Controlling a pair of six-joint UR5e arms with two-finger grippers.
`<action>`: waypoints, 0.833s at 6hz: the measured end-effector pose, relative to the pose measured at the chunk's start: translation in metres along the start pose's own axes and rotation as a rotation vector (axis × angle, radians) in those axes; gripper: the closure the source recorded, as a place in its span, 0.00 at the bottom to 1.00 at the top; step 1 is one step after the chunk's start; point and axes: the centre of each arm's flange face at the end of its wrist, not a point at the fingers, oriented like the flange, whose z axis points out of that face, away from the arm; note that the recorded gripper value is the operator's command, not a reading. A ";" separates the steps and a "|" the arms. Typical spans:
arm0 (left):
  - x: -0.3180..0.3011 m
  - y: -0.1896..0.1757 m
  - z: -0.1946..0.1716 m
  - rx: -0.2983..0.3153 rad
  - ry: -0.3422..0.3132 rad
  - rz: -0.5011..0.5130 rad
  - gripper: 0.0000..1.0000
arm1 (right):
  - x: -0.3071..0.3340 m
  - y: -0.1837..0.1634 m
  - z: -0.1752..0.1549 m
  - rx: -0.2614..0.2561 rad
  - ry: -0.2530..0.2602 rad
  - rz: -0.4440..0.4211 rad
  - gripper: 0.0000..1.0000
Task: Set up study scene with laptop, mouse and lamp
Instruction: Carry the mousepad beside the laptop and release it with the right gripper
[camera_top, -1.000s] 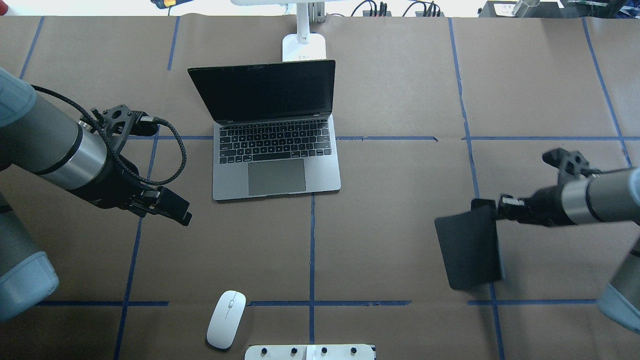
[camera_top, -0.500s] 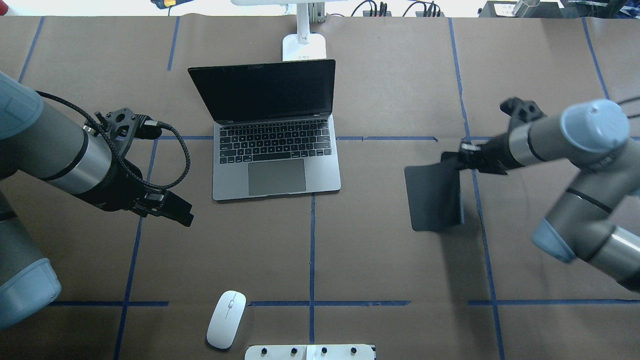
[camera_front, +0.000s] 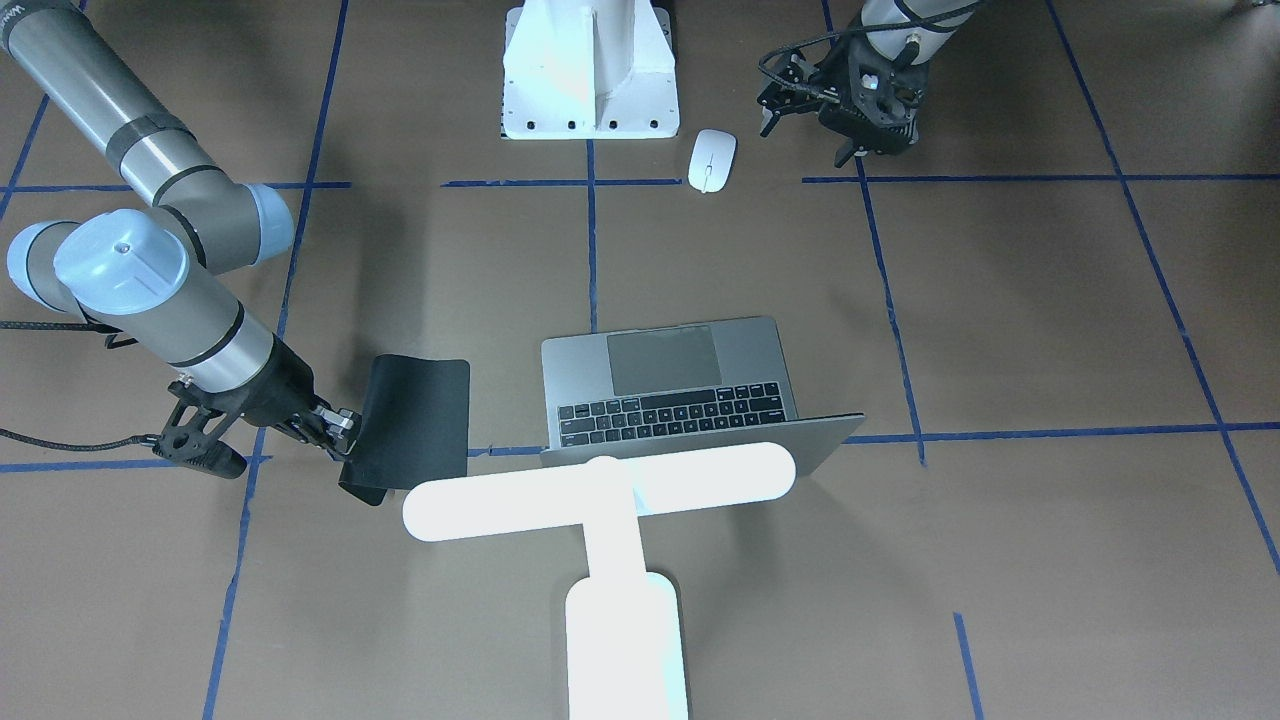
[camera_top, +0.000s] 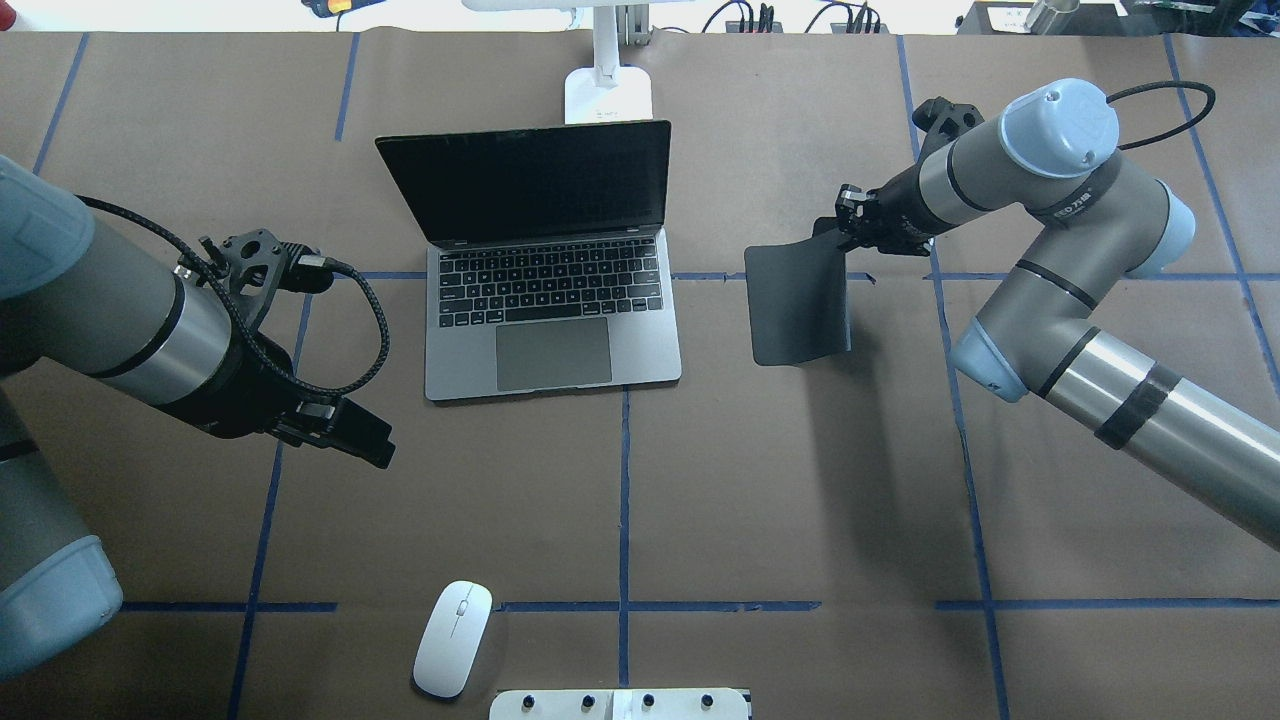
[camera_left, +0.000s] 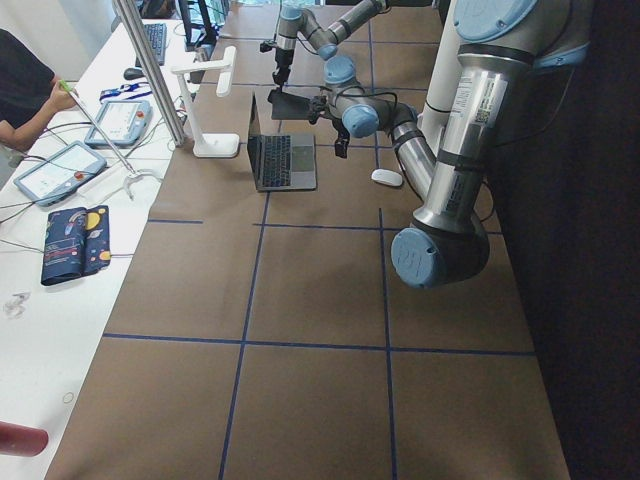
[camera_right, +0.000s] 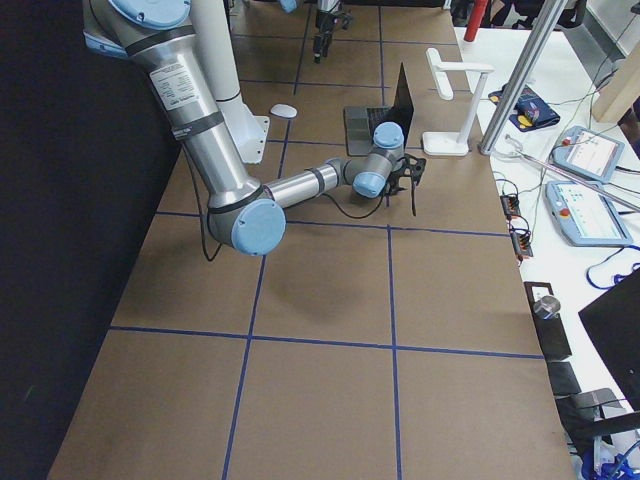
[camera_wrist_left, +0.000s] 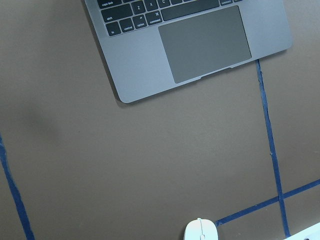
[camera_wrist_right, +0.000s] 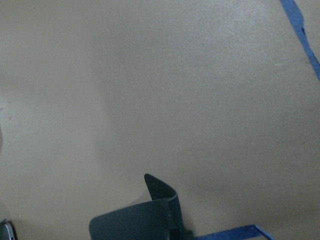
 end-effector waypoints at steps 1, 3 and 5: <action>0.004 0.003 0.004 -0.011 0.003 0.009 0.00 | -0.005 -0.001 0.002 0.000 -0.001 -0.030 0.01; 0.016 0.015 0.024 -0.026 -0.012 0.040 0.00 | -0.013 0.001 0.002 -0.006 -0.007 -0.058 0.00; 0.036 0.036 0.054 -0.041 -0.041 0.089 0.00 | -0.005 -0.021 -0.026 -0.064 -0.034 -0.033 0.00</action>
